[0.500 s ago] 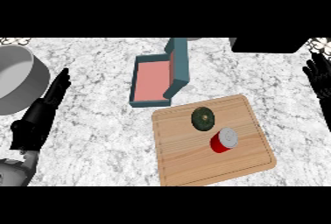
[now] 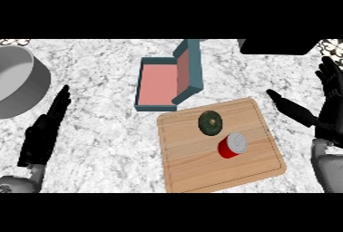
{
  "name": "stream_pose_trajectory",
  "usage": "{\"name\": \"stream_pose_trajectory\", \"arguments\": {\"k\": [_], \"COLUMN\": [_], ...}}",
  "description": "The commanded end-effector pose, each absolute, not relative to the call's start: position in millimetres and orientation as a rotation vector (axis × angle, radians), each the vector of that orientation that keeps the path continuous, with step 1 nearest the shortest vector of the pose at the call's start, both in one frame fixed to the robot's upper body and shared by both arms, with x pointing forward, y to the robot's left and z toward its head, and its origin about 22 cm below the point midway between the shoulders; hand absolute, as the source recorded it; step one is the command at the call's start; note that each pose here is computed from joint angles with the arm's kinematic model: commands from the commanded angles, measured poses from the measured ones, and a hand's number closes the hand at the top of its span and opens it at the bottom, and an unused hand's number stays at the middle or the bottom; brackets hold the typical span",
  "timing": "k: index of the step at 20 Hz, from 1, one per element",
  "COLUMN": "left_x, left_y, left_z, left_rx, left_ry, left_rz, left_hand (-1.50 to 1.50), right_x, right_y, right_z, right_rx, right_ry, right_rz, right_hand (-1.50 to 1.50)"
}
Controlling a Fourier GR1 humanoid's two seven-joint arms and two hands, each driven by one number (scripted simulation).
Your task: Pick the squash from the cutting board and place it in the cardboard box
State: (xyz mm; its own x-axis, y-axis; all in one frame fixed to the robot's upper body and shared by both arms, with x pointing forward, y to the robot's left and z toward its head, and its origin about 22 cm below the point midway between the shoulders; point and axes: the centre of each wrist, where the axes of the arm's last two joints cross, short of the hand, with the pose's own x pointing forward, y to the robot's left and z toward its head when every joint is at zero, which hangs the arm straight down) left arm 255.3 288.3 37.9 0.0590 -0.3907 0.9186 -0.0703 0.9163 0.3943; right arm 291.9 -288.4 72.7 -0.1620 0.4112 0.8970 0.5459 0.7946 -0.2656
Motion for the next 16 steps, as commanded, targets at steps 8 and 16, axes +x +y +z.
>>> {"name": "stream_pose_trajectory", "arguments": {"k": [8,16], "left_x": [250,240], "left_y": [292,294], "left_z": [11,13], "left_rx": [0.354,0.413], "left_ry": [-1.460,-1.436], "left_rz": [-0.207,-0.207], "left_hand": [0.00,0.00], "right_x": [281,266], "right_y": [-164,-198], "right_z": [0,-14], "right_rx": [-1.016,-1.002], "right_ry": [-1.673,-1.226], "right_rz": [-0.236,0.288], "right_hand": [-1.50,-1.50]}}
